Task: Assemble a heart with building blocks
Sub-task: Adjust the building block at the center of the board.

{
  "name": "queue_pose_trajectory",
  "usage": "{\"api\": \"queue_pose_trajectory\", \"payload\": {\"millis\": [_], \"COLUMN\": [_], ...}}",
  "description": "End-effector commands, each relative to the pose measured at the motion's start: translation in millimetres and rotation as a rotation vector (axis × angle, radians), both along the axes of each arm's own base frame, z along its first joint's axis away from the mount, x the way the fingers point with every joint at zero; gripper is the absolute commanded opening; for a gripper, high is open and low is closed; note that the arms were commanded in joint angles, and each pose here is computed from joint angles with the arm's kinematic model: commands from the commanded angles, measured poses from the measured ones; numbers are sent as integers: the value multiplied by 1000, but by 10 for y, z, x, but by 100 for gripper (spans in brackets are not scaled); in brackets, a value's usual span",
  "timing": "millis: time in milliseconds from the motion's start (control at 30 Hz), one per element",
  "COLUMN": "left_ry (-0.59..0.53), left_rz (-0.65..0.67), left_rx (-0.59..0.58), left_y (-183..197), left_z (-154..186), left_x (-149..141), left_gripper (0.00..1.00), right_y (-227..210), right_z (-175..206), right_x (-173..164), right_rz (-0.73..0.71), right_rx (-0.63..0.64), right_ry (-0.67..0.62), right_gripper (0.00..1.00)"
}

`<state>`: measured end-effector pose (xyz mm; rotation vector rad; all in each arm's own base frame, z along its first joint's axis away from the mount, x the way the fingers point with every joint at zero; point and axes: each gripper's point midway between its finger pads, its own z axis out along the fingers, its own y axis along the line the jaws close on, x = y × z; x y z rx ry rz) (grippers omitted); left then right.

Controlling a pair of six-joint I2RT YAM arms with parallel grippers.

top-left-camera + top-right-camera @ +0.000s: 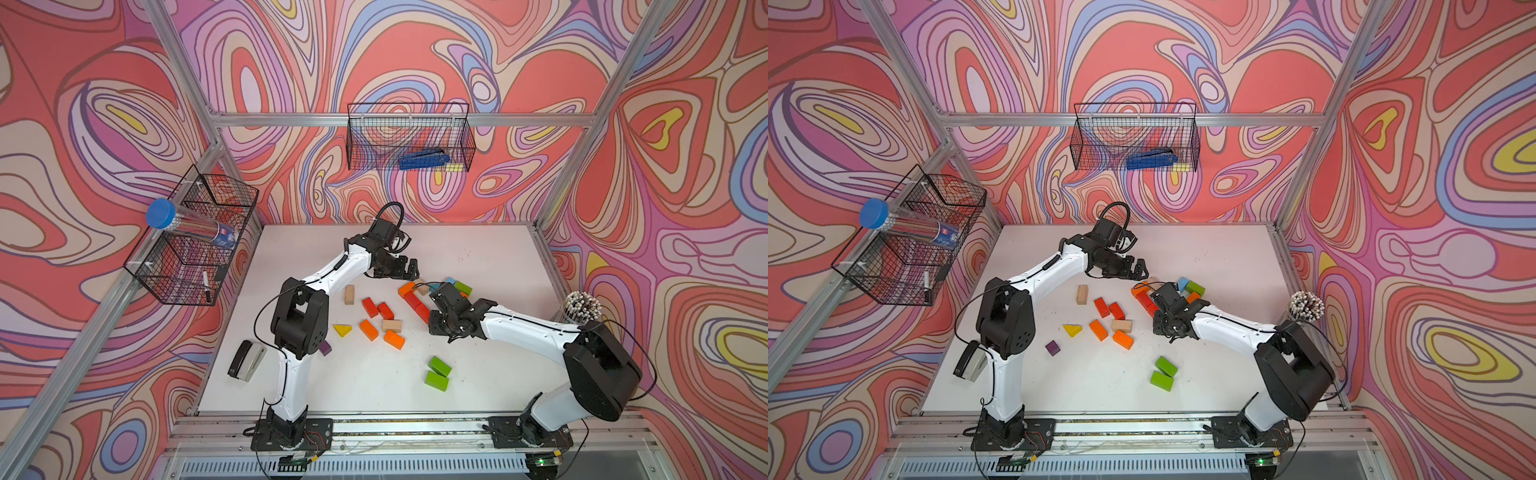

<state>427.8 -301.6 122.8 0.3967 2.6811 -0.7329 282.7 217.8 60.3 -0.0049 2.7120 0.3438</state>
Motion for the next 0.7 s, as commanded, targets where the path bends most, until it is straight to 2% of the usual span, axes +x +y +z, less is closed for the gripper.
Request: {"api": "queue_pose_trajectory", "payload": {"millis": [0, 167, 267, 667], "left_ry": [53, 78, 103, 144], "left_rz": [9, 11, 8, -23], "left_rx": [-3, -7, -20, -52], "left_y": [-50, -95, -134, -271], "left_z": [-148, -330, -444, -566], "left_x": [14, 51, 51, -30], "left_gripper": [100, 100, 100, 100], "right_y": [35, -61, -84, -98], "right_z": [25, -40, -58, -155], "right_x": [28, 33, 45, 99], "right_rz": [-8, -51, -75, -128], "right_rx": [25, -14, -20, -35], "right_ry": [-22, -18, -16, -4], "right_gripper": [42, 53, 56, 51]}}
